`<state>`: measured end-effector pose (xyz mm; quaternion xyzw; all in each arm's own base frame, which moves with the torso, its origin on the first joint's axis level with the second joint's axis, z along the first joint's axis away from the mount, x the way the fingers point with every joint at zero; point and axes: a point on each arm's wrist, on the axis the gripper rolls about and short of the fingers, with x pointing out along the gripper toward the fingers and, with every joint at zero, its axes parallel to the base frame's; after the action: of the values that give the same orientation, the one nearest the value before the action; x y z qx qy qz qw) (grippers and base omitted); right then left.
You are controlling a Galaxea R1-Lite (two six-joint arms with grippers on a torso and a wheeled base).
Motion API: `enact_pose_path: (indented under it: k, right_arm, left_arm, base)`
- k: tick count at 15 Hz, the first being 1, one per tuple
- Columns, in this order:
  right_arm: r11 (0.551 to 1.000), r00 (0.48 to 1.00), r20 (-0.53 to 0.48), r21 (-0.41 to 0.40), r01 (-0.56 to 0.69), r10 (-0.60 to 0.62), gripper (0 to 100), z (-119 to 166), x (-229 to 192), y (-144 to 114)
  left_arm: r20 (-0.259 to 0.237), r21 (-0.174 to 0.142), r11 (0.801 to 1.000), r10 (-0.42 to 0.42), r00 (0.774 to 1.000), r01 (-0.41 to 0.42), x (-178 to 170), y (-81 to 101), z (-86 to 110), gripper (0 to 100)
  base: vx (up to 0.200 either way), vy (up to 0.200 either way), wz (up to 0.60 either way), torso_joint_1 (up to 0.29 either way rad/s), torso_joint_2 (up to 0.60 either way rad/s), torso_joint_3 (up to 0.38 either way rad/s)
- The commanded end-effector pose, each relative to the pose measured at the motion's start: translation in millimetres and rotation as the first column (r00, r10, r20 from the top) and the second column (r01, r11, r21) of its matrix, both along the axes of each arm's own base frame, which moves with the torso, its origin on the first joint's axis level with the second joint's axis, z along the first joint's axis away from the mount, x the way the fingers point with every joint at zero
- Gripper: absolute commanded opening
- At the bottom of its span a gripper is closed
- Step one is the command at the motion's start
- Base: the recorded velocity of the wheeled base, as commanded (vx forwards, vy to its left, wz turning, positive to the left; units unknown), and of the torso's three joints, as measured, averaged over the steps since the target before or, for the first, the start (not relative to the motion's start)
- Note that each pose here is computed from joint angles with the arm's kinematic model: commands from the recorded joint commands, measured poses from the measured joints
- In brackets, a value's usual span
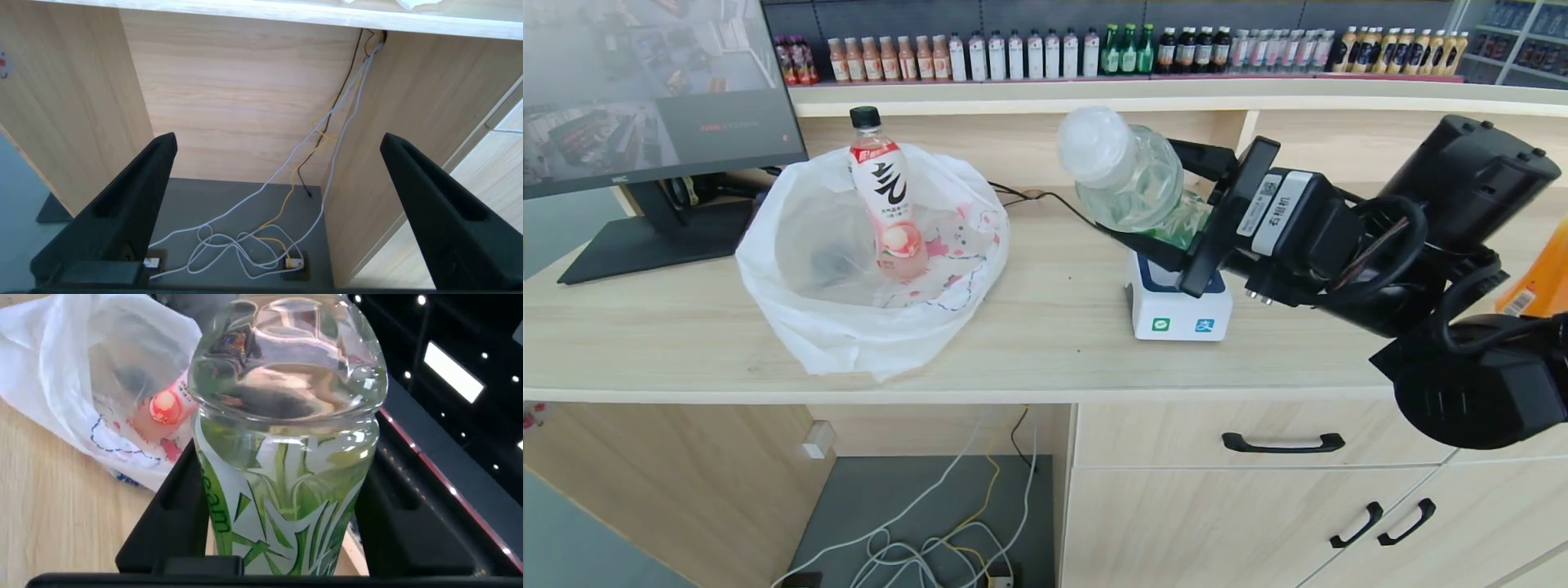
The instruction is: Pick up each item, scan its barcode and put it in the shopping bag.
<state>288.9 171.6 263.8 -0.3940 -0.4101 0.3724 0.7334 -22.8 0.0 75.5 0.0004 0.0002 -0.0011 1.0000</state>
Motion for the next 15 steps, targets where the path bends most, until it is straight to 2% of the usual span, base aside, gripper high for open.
enact_pose_path:
  k: [1, 3, 6, 15]
  right_arm:
    - [0.999, 0.999, -0.003, -0.018, 0.044, -0.044, 0, -3.6, 11.4, -21.9]
    - [0.999, 0.999, 0.015, -0.035, 0.039, -0.039, 0, -1.8, 19.6, -37.3]
    - [0.998, 0.999, 0.020, -0.054, 0.026, -0.025, 0, -2.6, 23.5, -47.6]
    - [0.997, 1.000, -0.003, -0.078, -0.013, 0.013, 0, -13.2, 26.3, -43.3]
  left_arm:
    - [0.000, 0.001, 1.000, -0.001, 1.000, 0.001, 0.0, 0.0, 0.0, 100]
    - [0.000, 0.001, 1.000, -0.001, 1.000, 0.001, 0.0, 0.0, 0.0, 100]
    - [0.000, 0.002, 1.000, -0.001, 1.000, 0.001, 0.0, 0.0, 0.0, 100]
    - [0.000, 0.001, 1.000, -0.001, 1.000, 0.001, 0.0, 0.0, 0.0, 100]
  base:
    - [0.000, 0.000, 0.00, 0.000, 0.00, 0.000]
    - [0.000, 0.000, 0.00, 0.000, 0.00, 0.000]
    - [0.000, 0.000, 0.00, 0.000, 0.00, 0.000]
    - [0.000, 0.000, 0.00, 0.000, 0.00, 0.000]
